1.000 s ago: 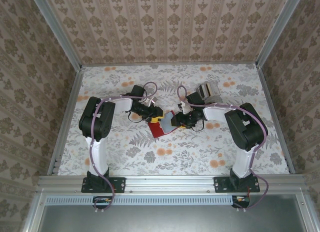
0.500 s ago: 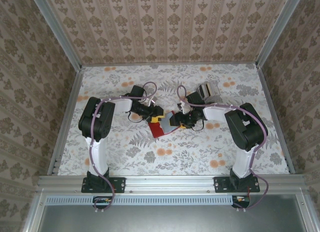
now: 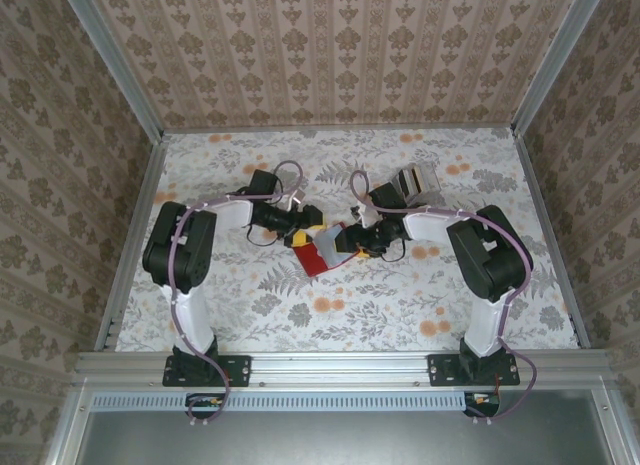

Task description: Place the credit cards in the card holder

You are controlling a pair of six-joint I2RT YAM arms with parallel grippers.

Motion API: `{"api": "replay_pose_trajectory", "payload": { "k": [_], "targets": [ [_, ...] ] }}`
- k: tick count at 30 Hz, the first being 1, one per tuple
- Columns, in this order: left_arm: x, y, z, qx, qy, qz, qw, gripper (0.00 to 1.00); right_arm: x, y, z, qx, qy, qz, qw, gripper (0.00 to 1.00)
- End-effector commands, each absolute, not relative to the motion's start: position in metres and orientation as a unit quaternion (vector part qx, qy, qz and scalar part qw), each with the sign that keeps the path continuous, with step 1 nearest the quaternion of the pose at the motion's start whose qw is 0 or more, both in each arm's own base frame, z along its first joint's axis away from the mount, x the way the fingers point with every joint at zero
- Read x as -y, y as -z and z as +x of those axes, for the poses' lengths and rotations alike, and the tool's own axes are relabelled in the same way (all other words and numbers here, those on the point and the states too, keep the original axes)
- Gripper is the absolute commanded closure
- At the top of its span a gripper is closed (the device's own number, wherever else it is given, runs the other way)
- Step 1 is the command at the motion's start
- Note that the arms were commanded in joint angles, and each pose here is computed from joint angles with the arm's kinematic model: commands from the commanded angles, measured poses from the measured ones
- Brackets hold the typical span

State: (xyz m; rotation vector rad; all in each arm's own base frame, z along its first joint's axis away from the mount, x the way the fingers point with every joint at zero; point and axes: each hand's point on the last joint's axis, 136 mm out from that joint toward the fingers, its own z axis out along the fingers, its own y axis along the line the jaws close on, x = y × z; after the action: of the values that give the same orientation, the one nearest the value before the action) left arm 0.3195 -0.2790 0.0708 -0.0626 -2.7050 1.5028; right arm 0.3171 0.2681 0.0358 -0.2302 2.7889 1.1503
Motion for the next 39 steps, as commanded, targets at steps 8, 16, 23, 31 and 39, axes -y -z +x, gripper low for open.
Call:
{"api": "replay_pose_trajectory", "payload": {
  "k": [8, 16, 23, 31, 39],
  "targets": [
    [0.266, -0.085, 0.315, 0.874, -0.487, -0.004, 0.009, 0.21, -0.282, -0.023, 0.292, -0.92, -0.374, -0.112, 0.013, 0.27],
    [0.248, -0.08, 0.313, 0.896, -0.445, 0.002, 0.006, 0.23, -0.268, -0.025, 0.291, -0.944, -0.306, -0.124, 0.026, 0.22],
    [0.233, -0.083, 0.308, 0.906, -0.422, 0.007, -0.005, 0.23, -0.253, -0.03, 0.294, -0.966, -0.217, -0.134, 0.041, 0.19],
    [0.216, -0.08, 0.301, 0.912, -0.41, 0.025, -0.009, 0.22, -0.247, -0.035, 0.289, -0.979, -0.152, -0.135, 0.034, 0.18],
    [0.203, -0.076, 0.288, 0.925, -0.38, 0.016, -0.005, 0.23, -0.247, -0.063, 0.289, -0.977, -0.17, -0.111, 0.061, 0.18]
  ]
}}
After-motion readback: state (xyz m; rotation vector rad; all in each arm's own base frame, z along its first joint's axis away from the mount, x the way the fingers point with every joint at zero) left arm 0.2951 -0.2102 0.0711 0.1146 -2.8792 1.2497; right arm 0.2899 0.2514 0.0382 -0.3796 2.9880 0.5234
